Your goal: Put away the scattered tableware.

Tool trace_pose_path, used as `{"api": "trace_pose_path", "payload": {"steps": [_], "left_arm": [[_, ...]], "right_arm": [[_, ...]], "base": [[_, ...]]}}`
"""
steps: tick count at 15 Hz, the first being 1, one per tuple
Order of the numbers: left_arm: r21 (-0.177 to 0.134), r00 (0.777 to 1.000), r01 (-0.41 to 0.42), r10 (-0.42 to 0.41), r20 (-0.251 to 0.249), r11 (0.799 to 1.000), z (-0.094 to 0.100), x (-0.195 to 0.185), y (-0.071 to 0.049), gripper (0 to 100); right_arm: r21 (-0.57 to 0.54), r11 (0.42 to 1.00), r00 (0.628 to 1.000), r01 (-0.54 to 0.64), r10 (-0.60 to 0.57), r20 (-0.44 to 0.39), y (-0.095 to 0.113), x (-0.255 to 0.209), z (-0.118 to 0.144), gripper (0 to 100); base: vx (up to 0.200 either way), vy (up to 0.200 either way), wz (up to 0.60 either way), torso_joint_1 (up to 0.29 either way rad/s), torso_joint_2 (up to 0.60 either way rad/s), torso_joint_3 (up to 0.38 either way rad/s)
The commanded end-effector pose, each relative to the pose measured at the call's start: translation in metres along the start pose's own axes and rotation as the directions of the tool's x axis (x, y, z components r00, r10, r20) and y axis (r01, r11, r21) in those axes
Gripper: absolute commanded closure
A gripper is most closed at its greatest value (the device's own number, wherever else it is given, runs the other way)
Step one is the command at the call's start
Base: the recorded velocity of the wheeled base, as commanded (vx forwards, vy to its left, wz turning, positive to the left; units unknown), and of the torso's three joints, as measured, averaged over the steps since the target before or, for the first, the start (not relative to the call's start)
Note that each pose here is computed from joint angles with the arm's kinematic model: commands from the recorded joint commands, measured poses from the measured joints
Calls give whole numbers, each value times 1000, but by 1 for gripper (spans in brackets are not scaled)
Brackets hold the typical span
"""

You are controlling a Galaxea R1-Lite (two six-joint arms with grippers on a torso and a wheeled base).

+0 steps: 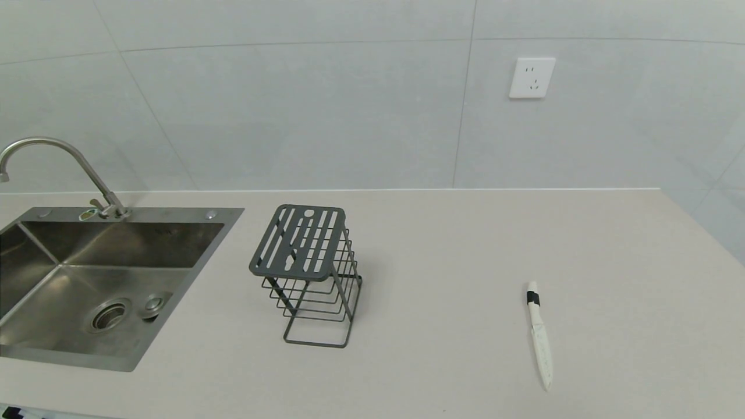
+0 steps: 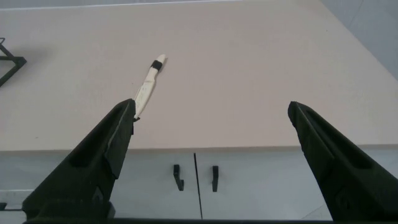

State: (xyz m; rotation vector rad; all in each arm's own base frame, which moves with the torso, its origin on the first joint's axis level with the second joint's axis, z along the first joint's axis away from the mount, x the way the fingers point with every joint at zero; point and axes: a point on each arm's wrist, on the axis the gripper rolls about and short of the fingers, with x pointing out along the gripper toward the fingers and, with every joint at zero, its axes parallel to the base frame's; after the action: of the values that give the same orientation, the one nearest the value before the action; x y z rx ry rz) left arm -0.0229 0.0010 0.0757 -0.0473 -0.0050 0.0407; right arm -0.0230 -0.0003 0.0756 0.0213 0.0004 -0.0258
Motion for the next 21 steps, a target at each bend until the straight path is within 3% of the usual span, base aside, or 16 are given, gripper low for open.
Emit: {"api": "trace_pose_path", "payload": {"steps": [1,8,13,14,16,18,21], "left_arm": [[0,1000,-1,1,-1,1000,0,0,0,0],[1,1000,1,-1,-1,1000,0,0,0,0],[1,1000,-1,1,1,1000,0,0,0,0],[0,1000,-1,1,-1,1000,0,0,0,0],[1,1000,1,-1,1,1000,0,0,0,0],[1,1000,-1,1,-1,1000,0,0,0,0],[1,1000,1,-1,-1,1000,0,0,0,0]], "right_arm": [[0,1000,1000,0,0,-1,0,0,0,0],[0,1000,1000,0,0,1,0,0,0,0],[-32,999,1000,-3,3,-1,0,0,0,0],[-32,999,1000,19,-18,13,0,0,1,0],[-46,999,991,26,-19,136,0,-1,14,0],[-82,997,992,10,1,128,0,-1,15,0],[-94,991,996,-91,92,6,3,-1,30,0]], "base": [[0,0,0,0,0,0],[0,0,0,10,-3,9],[0,0,0,236,-64,164],[0,0,0,105,-17,76],[0,0,0,25,-11,23],[0,0,0,0,0,0],[0,0,0,0,0,0]]}}
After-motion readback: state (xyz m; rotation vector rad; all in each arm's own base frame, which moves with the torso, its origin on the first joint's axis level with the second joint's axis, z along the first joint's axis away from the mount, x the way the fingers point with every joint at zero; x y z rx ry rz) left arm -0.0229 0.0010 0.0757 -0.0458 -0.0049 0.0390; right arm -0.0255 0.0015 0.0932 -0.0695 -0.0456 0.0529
